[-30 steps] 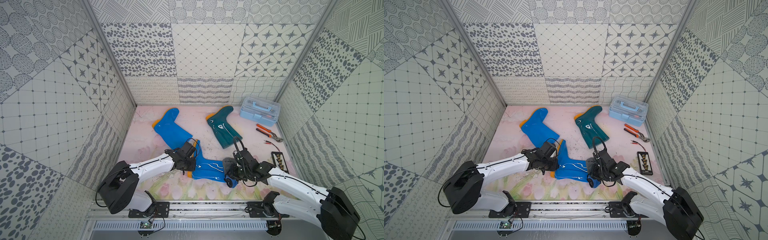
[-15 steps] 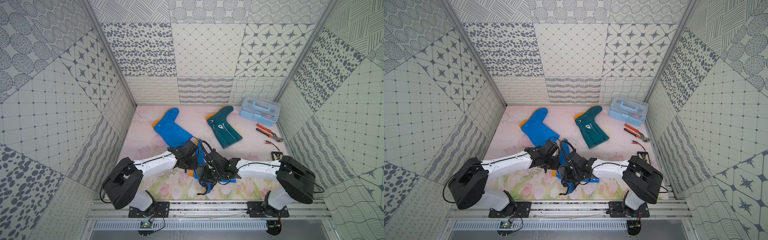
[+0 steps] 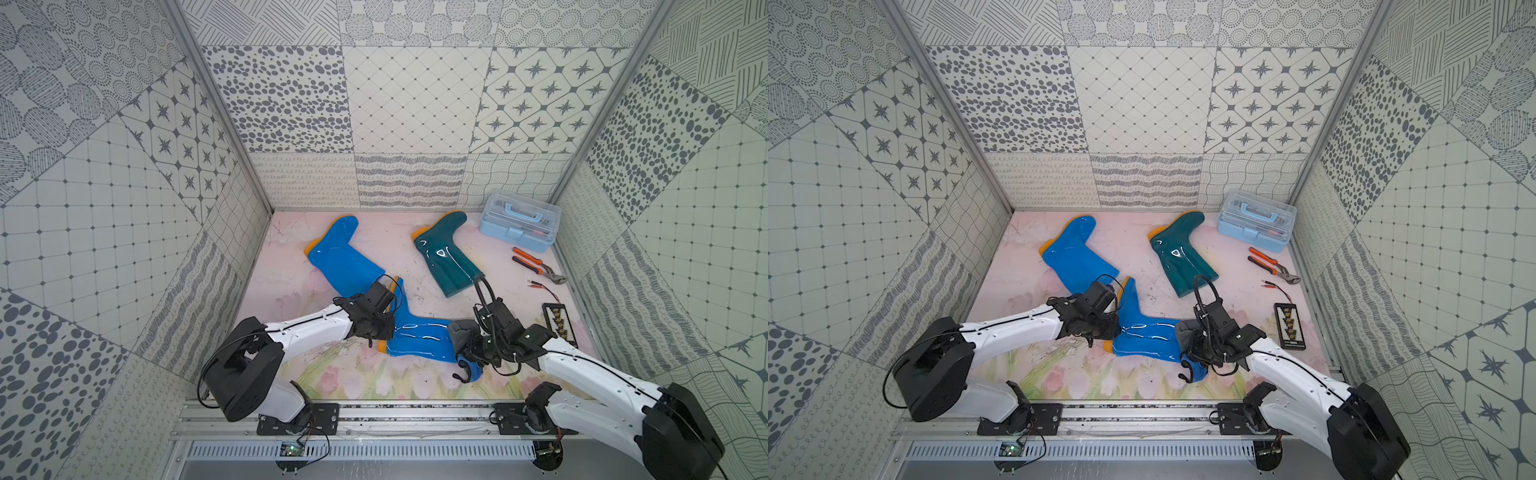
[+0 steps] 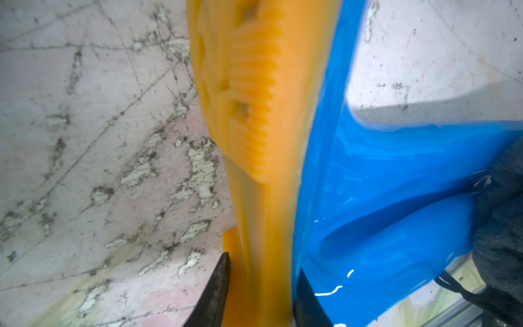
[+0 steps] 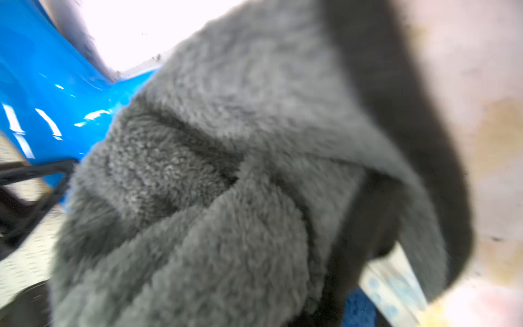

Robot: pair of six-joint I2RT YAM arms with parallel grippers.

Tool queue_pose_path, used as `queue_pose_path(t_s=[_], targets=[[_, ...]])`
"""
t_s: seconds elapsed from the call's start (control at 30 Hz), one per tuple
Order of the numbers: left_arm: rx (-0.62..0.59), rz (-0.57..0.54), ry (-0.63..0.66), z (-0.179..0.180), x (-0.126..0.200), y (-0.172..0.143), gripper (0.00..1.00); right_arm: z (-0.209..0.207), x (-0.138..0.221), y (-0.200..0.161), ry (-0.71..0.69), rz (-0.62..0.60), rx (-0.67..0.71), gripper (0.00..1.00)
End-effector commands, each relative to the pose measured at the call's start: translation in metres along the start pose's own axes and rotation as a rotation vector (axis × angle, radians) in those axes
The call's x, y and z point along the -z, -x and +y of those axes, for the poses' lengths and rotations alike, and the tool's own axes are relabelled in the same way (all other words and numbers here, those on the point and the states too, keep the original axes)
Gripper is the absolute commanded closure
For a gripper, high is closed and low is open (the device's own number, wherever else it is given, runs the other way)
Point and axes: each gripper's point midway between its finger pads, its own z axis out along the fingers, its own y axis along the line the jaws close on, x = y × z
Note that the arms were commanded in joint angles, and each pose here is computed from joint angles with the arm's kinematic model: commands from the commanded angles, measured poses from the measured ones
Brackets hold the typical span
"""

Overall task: Wipe the rubber boots with a cloth
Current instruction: Wipe the dirt off the rubber boot.

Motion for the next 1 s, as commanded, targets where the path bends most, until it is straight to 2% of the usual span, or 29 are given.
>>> queue_pose_path(t_s=[0.0, 0.1, 0.17, 0.2, 0.33, 0.43, 0.6, 0.67, 0.73, 0.83, 0.87, 0.97], targets=[[-0.003, 0.045, -0.082, -0.013, -0.014, -0.012, 1.0, 0.078, 0.007, 0.014, 0.147, -0.045, 0.148, 1.0], [-0.022, 0.025, -0.104, -0.016, -0.01, -0.012, 1.0, 0.159, 0.004, 0.025, 0.397, -0.039, 0.194, 1.0], [-0.035, 0.023, -0.114, -0.017, -0.008, -0.012, 1.0, 0.188, -0.008, 0.036, 0.447, -0.026, 0.216, 1.0], [-0.044, 0.026, -0.114, -0.018, -0.007, -0.011, 1.0, 0.194, -0.022, 0.041, 0.426, -0.01, 0.236, 1.0], [-0.082, 0.036, -0.099, -0.022, -0.001, -0.008, 1.0, 0.184, -0.073, 0.053, 0.329, 0.07, 0.216, 1.0], [-0.1, 0.031, -0.076, -0.02, 0.006, -0.005, 1.0, 0.135, -0.085, 0.067, 0.218, 0.112, 0.119, 1.0], [-0.114, 0.036, -0.057, -0.017, 0.008, -0.007, 1.0, 0.016, -0.05, 0.071, 0.005, 0.119, 0.018, 1.0], [-0.114, 0.043, -0.057, -0.017, 0.006, -0.007, 1.0, -0.011, -0.031, 0.068, -0.027, 0.098, -0.007, 1.0], [-0.116, 0.05, -0.061, -0.018, 0.003, -0.008, 1.0, -0.011, -0.009, 0.068, 0.005, 0.053, -0.008, 1.0], [-0.132, 0.063, -0.055, -0.021, 0.002, -0.005, 1.0, 0.016, 0.032, 0.079, 0.088, -0.052, 0.034, 1.0], [-0.145, 0.068, -0.04, -0.021, 0.004, -0.003, 0.96, 0.027, 0.048, 0.084, 0.115, -0.098, 0.051, 1.0], [-0.211, 0.07, 0.034, -0.017, 0.021, 0.002, 0.57, 0.042, 0.099, 0.097, 0.121, -0.254, 0.1, 1.0]])
